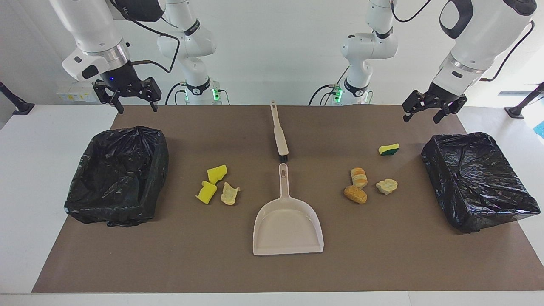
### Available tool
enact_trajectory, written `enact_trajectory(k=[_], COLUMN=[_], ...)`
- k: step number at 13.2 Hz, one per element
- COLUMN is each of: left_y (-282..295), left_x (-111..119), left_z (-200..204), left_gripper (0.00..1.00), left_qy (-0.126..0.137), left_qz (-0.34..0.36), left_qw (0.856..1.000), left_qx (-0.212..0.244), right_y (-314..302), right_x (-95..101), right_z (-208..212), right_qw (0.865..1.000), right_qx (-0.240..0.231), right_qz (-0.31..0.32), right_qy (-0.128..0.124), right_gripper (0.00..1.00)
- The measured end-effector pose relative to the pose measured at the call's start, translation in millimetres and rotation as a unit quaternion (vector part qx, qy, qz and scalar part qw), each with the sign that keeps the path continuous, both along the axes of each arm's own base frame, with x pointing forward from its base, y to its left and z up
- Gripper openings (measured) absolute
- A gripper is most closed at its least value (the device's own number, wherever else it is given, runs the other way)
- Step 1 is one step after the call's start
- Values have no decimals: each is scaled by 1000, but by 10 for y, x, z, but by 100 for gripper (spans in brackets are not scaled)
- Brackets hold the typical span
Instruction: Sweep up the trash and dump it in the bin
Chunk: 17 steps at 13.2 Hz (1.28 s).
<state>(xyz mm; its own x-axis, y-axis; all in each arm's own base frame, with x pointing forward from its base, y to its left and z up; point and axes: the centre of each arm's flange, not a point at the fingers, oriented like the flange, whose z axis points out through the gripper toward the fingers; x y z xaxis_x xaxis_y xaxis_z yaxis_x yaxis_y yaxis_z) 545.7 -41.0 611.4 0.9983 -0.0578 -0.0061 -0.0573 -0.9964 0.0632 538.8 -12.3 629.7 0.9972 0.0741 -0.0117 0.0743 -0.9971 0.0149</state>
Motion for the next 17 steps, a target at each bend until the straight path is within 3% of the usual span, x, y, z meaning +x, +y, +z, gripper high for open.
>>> enact_trajectory(k=[10,17], left_y=[-98,-1201], left_x=[-52,-592], left_z=[-25,-319], left_gripper=[100,100], left_qy=[2,38], left_qz=[-39,-157], left_qw=[999,987], left_qx=[0,6], right_y=[-1,75], right_x=[-6,29], right_z=[-18,-407], right_qw=[1000,1000], right_qx=[0,1], right_qz=[2,11], right_qy=[2,7], right_gripper=[100,100])
